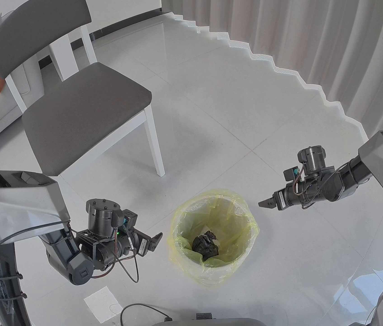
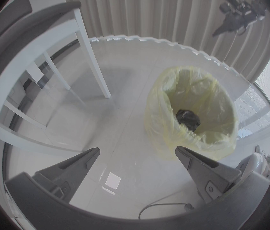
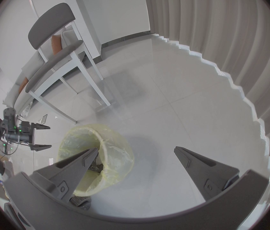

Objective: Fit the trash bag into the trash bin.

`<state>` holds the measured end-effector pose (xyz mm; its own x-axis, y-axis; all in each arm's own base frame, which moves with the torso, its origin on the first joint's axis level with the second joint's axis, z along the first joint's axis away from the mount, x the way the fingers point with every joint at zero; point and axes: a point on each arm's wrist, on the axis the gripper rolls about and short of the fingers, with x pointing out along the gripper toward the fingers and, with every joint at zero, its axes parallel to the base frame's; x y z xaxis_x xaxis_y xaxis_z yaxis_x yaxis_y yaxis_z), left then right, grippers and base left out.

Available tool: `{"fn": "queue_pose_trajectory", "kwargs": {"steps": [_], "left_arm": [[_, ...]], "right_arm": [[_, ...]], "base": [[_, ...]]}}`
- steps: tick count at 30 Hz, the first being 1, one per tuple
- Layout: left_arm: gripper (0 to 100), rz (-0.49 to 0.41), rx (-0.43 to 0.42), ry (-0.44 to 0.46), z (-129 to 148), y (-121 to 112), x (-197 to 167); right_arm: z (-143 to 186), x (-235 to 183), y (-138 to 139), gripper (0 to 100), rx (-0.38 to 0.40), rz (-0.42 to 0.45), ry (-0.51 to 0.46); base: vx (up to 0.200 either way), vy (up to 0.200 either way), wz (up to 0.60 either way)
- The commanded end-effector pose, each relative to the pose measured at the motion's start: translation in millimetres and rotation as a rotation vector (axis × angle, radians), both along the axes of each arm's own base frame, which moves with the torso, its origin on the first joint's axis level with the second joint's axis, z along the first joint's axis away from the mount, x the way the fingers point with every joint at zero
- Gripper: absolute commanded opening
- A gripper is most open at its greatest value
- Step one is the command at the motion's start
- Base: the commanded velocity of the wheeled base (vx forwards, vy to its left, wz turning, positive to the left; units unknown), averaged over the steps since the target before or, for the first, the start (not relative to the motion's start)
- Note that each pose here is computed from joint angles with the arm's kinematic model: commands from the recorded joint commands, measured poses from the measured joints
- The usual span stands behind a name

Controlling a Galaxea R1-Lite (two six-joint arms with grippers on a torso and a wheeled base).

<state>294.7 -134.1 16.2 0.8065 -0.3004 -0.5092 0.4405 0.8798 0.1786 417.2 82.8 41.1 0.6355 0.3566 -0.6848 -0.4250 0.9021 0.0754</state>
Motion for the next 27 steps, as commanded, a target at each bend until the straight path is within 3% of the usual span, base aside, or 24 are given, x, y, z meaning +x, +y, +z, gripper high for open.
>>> {"fn": "queue_pose_trajectory", "kwargs": {"steps": [1, 11, 25, 26, 27], "left_arm": [[100, 0.015, -0.001, 0.002, -2, 8, -6], [100, 0.017, -0.002, -0.001, -11, 10, -10], [100, 0.020, 0.001, -0.006, -10, 9, -10], [100, 0.019, 0.002, -0.006, -10, 9, -10], [100, 0.020, 0.002, -0.008, -9, 9, -10]], "right_arm": [[-31, -10, 2, 100, -0.030, 0.058, 0.078], [-34, -20, 27, 100, -0.013, 0.141, 0.096], [-45, -16, 35, 100, -0.006, 0.164, 0.075], [-45, -15, 35, 0, -0.004, 0.163, 0.070], [-44, -14, 35, 0, -0.002, 0.162, 0.066]], "base": [[0.000, 0.000, 0.00], [0.000, 0.000, 0.00], [0.000, 0.000, 0.00], [0.000, 0.000, 0.00], [0.000, 0.000, 0.00]]}}
